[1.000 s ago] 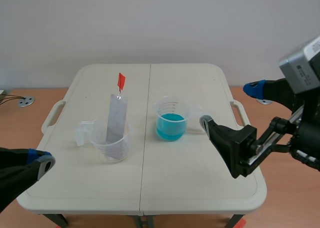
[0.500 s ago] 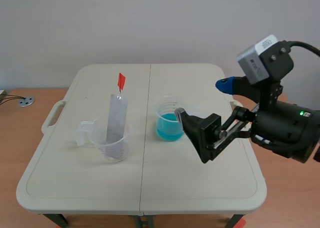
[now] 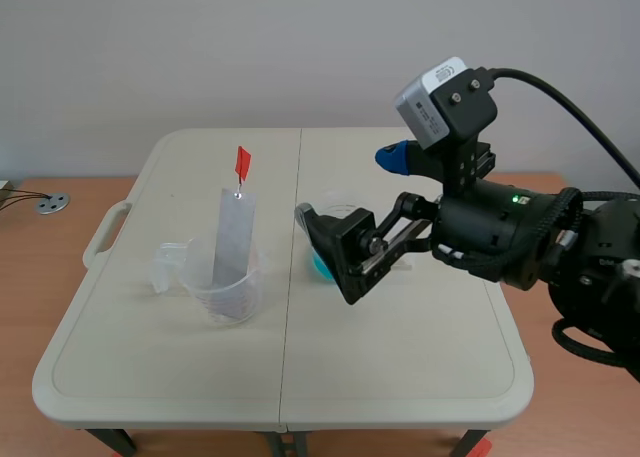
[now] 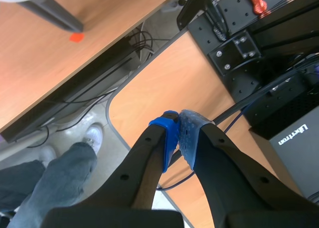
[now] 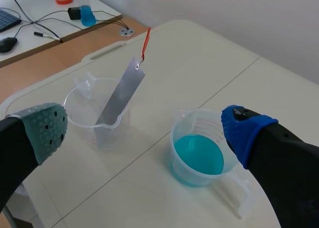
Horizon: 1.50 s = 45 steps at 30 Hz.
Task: Hold the metal plate by the orange handle, dip it into the blue solution, take it out and point at it, then put the plate back in the beaker on the left.
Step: 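Lift the metal plate out of the left beaker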
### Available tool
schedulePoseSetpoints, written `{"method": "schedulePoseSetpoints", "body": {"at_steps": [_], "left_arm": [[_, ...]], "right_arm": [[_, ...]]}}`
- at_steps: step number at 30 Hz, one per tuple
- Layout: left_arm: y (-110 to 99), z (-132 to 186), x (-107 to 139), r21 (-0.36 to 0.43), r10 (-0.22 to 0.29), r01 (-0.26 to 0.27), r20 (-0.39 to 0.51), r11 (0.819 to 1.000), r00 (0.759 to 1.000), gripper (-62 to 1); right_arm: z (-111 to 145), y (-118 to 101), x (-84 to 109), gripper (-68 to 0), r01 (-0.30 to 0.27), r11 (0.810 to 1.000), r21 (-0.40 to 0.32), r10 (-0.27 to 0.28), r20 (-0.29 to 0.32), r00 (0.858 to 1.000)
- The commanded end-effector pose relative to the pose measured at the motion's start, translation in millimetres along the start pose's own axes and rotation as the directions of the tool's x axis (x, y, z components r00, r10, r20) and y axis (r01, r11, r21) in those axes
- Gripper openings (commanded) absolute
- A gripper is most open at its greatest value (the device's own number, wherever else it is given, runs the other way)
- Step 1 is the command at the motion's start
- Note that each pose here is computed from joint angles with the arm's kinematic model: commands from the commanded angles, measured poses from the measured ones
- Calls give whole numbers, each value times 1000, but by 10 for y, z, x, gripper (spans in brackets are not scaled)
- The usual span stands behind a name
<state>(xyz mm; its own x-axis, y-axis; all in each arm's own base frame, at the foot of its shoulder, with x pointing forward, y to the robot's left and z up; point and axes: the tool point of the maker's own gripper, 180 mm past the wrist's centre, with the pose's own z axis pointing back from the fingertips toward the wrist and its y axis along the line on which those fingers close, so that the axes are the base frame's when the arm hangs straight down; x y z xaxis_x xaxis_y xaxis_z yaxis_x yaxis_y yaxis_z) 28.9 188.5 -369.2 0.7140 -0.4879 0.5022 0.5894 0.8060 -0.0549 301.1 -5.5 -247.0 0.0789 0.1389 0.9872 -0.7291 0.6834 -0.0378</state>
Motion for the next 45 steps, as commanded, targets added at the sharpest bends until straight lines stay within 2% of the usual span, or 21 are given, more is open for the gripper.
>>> {"method": "schedulePoseSetpoints", "body": {"at_steps": [1,17,27,37,45], "left_arm": [[-19,6,34,-2,11,-11,12,1000,1000,-582],[-21,6,13,-3,11,-11,1,1000,1000,-582],[-23,6,8,-4,11,-11,-2,1000,1000,-582],[-27,6,2,-6,11,-11,-6,1000,1000,-582],[-27,6,1,-6,11,-11,-6,1000,1000,-582]], "right_arm": [[-61,-27,90,-31,-3,1000,1,3,30,1000],[-662,-43,-4,-31,52,998,43,-53,16,998],[-1019,7,100,-31,53,995,81,-54,21,998],[-1282,-15,151,-31,79,994,81,-80,14,997],[-1436,72,179,-31,85,991,99,-85,-5,996]]}}
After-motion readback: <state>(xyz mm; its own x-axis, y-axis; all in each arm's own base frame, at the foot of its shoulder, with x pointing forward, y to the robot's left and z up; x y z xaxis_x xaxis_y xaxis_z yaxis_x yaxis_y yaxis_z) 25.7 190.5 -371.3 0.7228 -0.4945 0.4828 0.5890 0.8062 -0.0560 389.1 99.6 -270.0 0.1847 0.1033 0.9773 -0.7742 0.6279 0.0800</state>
